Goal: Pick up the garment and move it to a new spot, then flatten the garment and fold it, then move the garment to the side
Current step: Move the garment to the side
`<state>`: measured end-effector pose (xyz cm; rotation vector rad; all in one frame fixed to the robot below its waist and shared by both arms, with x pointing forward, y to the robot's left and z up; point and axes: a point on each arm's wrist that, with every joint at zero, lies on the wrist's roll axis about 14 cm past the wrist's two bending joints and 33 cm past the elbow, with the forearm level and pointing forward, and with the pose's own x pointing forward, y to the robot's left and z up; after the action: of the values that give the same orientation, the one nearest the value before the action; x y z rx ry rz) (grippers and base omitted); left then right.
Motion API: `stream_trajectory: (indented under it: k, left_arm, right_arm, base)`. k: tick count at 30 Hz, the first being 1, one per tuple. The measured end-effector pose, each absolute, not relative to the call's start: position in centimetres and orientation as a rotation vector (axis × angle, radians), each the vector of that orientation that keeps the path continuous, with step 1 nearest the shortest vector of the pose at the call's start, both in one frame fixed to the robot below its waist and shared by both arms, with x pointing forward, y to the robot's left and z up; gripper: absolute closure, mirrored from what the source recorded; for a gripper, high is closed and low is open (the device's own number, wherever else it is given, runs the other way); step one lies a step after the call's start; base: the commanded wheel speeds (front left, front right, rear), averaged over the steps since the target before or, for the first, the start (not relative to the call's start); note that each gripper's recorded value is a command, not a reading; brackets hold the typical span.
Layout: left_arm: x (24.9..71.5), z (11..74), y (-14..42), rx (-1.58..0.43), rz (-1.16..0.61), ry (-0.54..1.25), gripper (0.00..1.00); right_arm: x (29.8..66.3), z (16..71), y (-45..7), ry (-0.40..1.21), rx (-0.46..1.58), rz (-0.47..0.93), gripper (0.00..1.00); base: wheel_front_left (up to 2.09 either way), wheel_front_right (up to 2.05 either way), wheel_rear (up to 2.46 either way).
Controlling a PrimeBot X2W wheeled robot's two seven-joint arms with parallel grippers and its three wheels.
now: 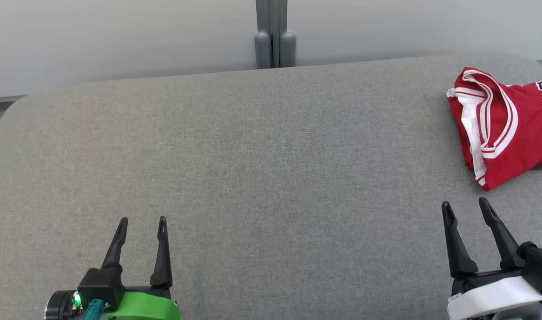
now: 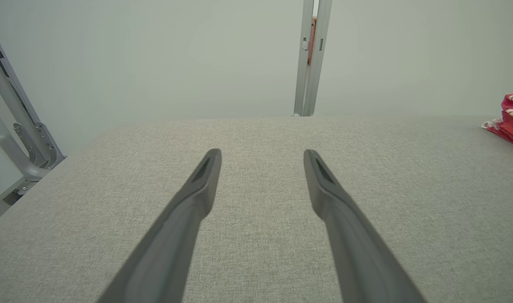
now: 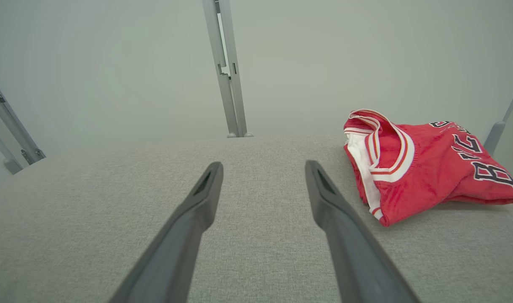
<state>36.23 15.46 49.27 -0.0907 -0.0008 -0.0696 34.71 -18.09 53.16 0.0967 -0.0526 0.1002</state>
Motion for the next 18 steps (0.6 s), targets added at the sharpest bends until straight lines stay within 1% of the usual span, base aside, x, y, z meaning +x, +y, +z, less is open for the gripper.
stream_trajectory:
  k: [8, 18]
  left_arm:
    - [34.8, 49.6, 15.3, -0.105, -0.088, -0.011, 0.0]
    - [34.5, 49.3, 15.3, -0.102, -0.091, -0.003, 0.0]
  right_arm:
    - [32.8, 53.7, -18.6, -0.061, 0.092, 0.085, 0.0]
    - [32.3, 54.3, -18.8, -0.075, 0.08, 0.079, 0.0]
  base:
    - [0.0, 0.0, 0.0]
    - [0.0, 0.0, 0.0]
